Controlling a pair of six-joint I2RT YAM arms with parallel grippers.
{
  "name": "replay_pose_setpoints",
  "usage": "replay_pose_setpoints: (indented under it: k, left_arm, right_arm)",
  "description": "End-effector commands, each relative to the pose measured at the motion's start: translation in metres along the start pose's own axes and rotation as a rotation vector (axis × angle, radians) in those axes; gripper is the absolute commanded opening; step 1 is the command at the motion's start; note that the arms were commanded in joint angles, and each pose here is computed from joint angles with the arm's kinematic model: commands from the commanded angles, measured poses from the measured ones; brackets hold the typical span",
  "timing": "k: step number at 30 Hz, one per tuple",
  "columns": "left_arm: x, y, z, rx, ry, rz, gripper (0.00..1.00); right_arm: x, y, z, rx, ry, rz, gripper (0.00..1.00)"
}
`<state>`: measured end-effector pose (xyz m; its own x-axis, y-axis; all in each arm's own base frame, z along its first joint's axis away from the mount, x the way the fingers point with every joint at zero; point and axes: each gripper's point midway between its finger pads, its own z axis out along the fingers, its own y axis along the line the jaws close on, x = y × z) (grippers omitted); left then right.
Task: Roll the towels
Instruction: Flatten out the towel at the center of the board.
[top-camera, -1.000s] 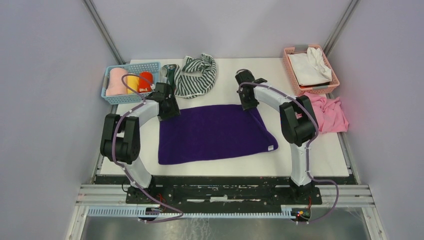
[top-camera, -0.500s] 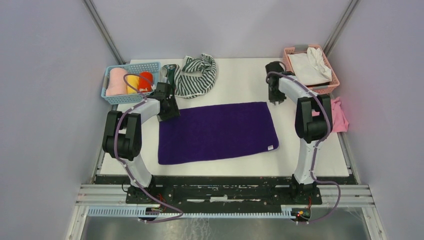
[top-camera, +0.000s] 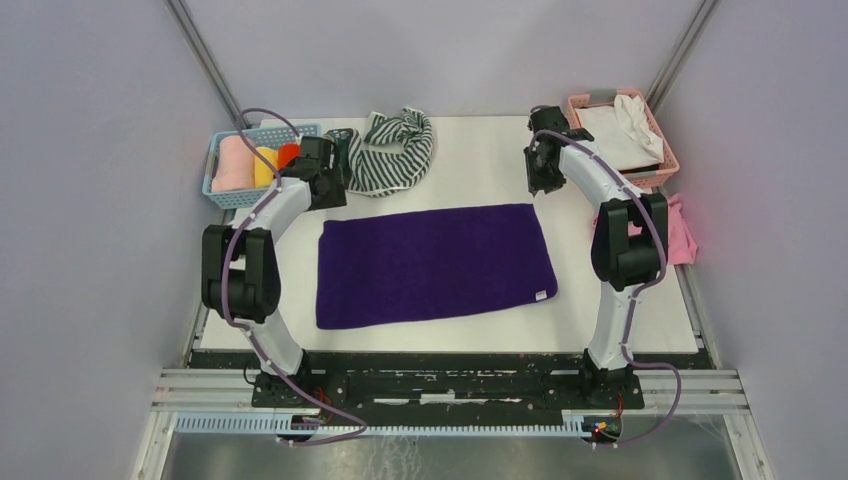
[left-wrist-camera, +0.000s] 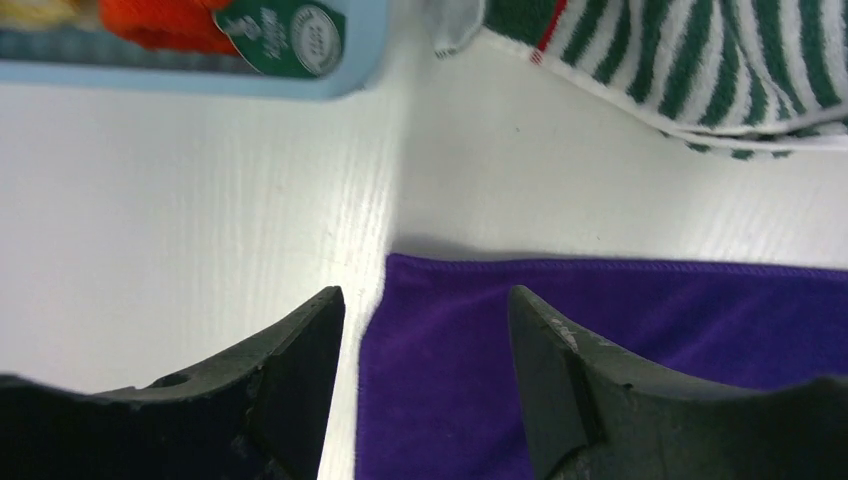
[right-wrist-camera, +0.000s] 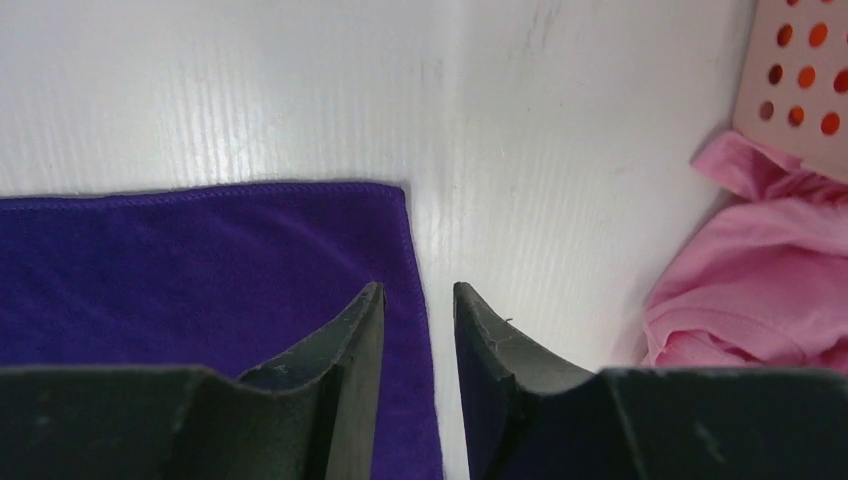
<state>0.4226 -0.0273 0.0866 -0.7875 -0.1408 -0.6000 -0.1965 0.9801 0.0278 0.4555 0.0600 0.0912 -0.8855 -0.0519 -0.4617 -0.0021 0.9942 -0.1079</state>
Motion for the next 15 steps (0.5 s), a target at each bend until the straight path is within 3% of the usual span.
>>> replay_pose_setpoints:
  k: [1, 8, 15]
  left_arm:
    - [-0.011, 0.026, 0.013, -0.109, 0.022, 0.198, 0.67]
    - [0.000, 0.029, 0.038, -0.114, 0.103, 0.283, 0.52]
    - [0.022, 0.026, 0.049, -0.090, 0.168, 0.290, 0.51]
  right_arm:
    - [-0.010, 0.004, 0.008, -0.080, 0.004, -0.093, 0.40]
    - [-0.008, 0.008, 0.017, -0.125, 0.016, -0.102, 0.40]
    - [-0.004, 0.007, 0.025, -0.120, 0.025, -0.098, 0.40]
